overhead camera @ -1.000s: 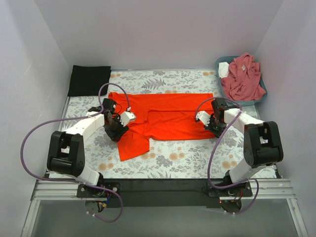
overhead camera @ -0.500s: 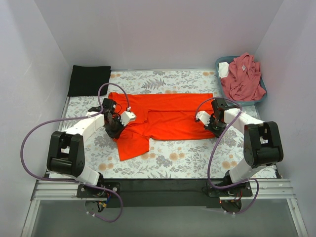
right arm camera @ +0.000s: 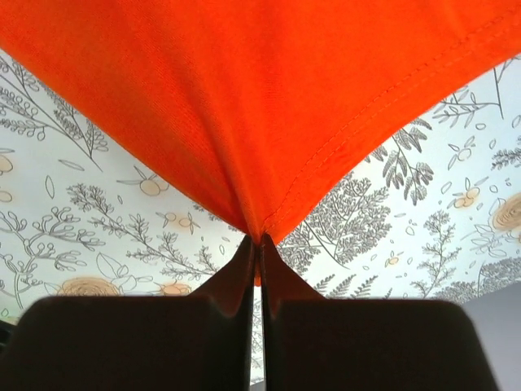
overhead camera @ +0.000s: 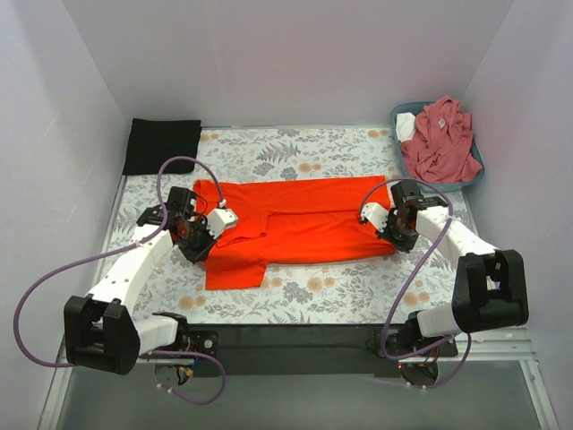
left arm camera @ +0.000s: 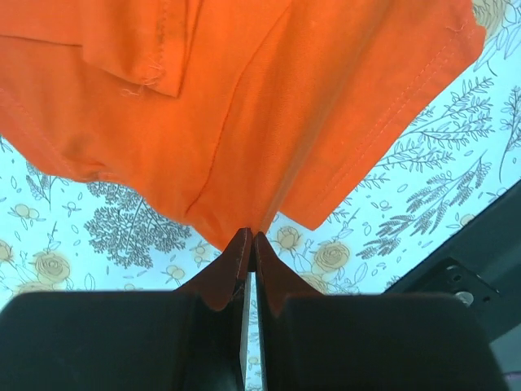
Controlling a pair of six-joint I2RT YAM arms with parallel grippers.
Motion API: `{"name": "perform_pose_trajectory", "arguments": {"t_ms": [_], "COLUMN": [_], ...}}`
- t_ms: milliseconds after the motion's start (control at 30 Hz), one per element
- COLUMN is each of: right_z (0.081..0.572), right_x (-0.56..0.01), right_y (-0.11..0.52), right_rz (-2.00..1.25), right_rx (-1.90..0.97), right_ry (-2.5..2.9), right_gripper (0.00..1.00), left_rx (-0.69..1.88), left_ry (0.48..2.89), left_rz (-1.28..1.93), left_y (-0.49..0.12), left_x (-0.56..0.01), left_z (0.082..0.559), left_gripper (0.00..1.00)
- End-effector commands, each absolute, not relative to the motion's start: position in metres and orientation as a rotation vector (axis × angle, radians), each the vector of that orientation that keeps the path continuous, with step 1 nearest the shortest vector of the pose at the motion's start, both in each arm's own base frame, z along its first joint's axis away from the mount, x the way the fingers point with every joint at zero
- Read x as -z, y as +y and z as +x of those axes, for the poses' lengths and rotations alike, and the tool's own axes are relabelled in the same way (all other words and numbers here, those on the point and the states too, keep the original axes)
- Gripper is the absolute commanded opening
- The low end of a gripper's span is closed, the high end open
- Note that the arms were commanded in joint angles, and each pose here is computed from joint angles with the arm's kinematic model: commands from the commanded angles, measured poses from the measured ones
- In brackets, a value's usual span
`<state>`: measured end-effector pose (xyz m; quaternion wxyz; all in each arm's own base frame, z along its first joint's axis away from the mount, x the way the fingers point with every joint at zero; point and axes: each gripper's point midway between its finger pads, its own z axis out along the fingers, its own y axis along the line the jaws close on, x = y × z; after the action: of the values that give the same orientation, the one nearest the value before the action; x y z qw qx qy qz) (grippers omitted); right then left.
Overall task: Fold and stack the t-shirts
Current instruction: Fold the tshirt
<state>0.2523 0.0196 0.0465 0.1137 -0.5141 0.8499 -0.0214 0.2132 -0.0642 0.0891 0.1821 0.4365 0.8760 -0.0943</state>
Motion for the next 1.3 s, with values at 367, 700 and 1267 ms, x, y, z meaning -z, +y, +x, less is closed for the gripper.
{"name": "perform_pose_trajectory", "arguments": {"t_ms": [367, 700, 1267], "right_z": [0.298, 0.358, 0.402], "right_x": [-0.069, -0.071, -0.055], "right_y": [0.007, 0.006, 0.013], "right_rz": [-1.524, -1.574, -1.524], "right_rx": [0.045, 0.106, 0.079], "right_ry": [2.514, 2.492, 2.52], "right_gripper": [0.01, 0.01, 0.25], "left_rx": [0.203, 0.189, 0.233], "left_ry": [2.405, 2.437, 2.492], "left_rz": [1.14, 1.135, 1.068], "left_y": [-0.068, -0.061, -0.063], "left_x": [-0.136, -0.117, -0.079], "left_z": [0.31, 0.35, 0.382], "left_gripper": [0.0, 0.0, 0.0]}}
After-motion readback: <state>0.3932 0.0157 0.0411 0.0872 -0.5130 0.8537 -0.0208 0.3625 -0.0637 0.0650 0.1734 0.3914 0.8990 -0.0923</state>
